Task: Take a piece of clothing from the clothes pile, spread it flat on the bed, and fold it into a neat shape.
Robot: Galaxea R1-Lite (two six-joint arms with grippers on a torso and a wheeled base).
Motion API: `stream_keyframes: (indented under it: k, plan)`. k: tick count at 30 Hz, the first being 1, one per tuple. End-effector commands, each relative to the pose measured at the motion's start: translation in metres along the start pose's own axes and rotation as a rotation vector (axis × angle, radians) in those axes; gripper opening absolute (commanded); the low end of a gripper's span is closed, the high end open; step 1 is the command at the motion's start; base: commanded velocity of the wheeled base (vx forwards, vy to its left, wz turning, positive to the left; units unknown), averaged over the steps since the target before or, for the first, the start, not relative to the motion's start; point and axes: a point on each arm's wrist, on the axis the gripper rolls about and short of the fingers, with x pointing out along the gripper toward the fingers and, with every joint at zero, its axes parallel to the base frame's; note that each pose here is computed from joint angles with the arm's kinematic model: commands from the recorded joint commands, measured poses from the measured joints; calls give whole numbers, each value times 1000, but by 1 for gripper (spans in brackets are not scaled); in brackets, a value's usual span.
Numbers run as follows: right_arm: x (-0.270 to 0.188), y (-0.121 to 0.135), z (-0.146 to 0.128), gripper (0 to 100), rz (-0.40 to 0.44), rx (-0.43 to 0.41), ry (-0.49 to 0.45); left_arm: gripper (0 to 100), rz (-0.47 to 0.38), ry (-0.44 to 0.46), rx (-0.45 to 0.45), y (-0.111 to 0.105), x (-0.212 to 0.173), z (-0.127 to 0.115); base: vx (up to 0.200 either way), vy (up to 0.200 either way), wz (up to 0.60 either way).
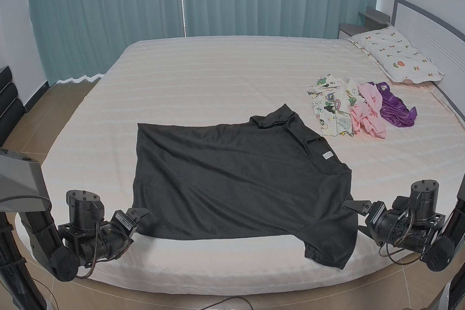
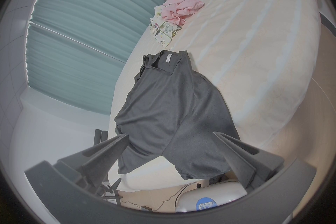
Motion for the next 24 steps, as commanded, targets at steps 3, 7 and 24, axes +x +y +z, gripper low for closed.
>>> stream_keyframes:
  k: [3,7,24]
  plan:
    - [-1,0,-1,100,2,1,4,100,66,23,11,9,24,-11,0,0,0]
    - [-1,0,-3,100,-2,-2,12,100,35,-9,-25,2,27,-6,0,0,0]
    - [-3,1,-9,100,1,-16,38,100,6,-85,-77,-7,23,4,0,0,0]
